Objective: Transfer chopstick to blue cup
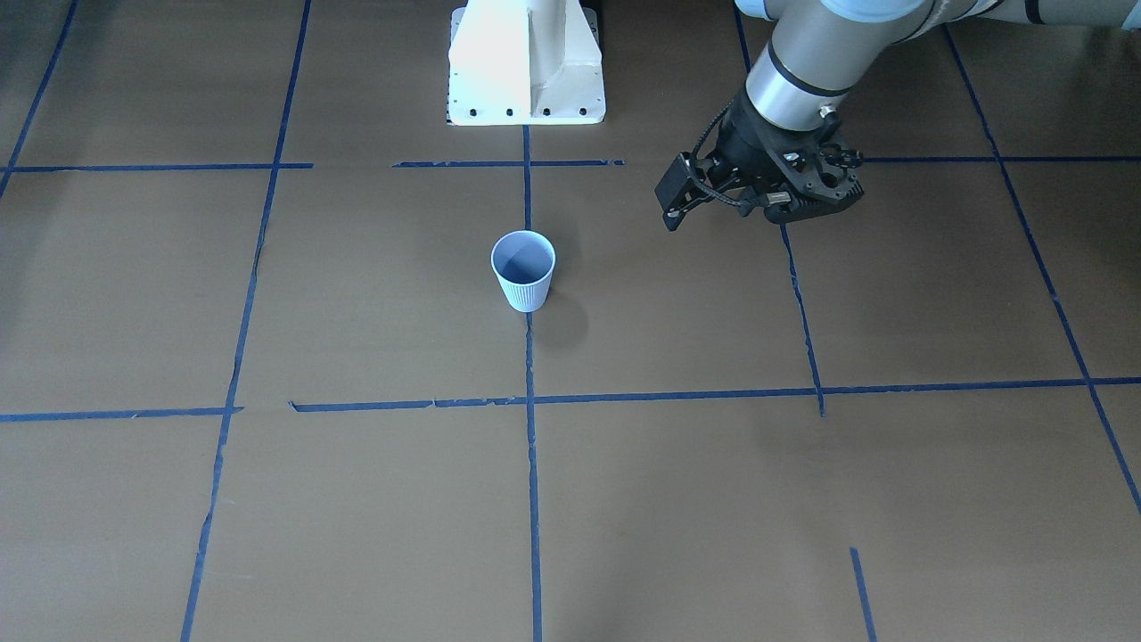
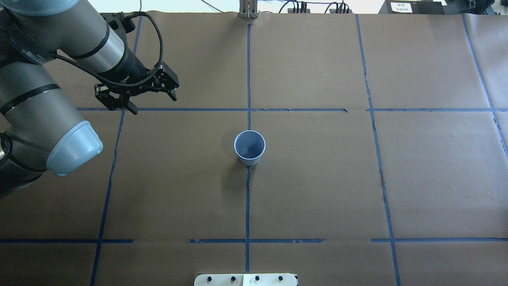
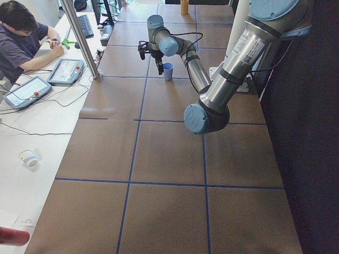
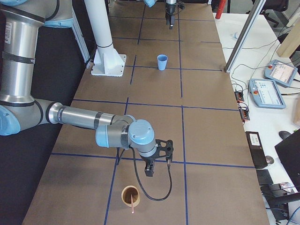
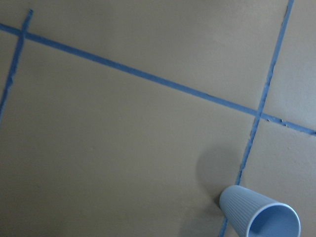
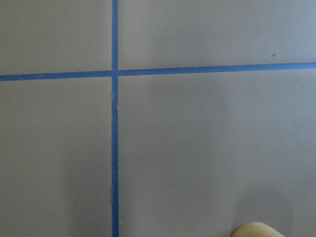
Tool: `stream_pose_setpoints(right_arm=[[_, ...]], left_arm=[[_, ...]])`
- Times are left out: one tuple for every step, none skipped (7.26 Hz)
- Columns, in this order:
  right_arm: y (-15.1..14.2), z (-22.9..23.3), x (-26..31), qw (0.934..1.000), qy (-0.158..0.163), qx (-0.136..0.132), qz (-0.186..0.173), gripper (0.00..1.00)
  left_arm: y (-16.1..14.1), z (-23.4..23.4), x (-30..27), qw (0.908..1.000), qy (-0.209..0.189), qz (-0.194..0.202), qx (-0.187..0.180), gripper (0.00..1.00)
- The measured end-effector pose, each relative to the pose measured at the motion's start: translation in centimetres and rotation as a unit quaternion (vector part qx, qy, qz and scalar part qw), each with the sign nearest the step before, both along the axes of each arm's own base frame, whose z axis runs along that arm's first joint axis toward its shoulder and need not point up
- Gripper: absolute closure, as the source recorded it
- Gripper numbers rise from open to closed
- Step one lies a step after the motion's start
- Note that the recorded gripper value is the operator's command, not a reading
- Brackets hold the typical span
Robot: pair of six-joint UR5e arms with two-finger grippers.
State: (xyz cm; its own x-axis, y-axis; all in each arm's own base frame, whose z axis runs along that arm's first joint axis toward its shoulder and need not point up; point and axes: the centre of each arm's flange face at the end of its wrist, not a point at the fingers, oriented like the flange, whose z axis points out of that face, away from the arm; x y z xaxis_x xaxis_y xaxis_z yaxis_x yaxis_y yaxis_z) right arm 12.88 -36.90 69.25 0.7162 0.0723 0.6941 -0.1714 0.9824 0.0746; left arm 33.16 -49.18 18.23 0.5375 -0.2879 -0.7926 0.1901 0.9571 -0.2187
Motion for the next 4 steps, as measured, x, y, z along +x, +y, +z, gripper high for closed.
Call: stream_pose_setpoints(right_arm=[[1.7, 2.5, 1.9, 0.9996, -0.003, -0.014, 0.023, 0.00], [3.0, 4.6, 3.3, 0.9987, -0.007, -0.028, 0.041, 0.00], [4.0, 5.8, 4.3, 0.9978, -0.009, -0.037, 0.055, 0.00], [4.8, 6.3, 5.1, 0.9967, -0.010, -0.043, 0.068, 0.00]], left_arm=[[-0.1, 0.0, -0.2, 1.0000, -0.001, -0.001, 0.001, 0.00], [-0.1, 0.0, -0.3, 1.0000, -0.001, -0.001, 0.001, 0.00], [-0.1, -0.1, -0.3, 1.0000, 0.000, -0.001, 0.002, 0.00], [-0.1, -0.3, -0.3, 1.0000, 0.001, -0.001, 0.003, 0.00]])
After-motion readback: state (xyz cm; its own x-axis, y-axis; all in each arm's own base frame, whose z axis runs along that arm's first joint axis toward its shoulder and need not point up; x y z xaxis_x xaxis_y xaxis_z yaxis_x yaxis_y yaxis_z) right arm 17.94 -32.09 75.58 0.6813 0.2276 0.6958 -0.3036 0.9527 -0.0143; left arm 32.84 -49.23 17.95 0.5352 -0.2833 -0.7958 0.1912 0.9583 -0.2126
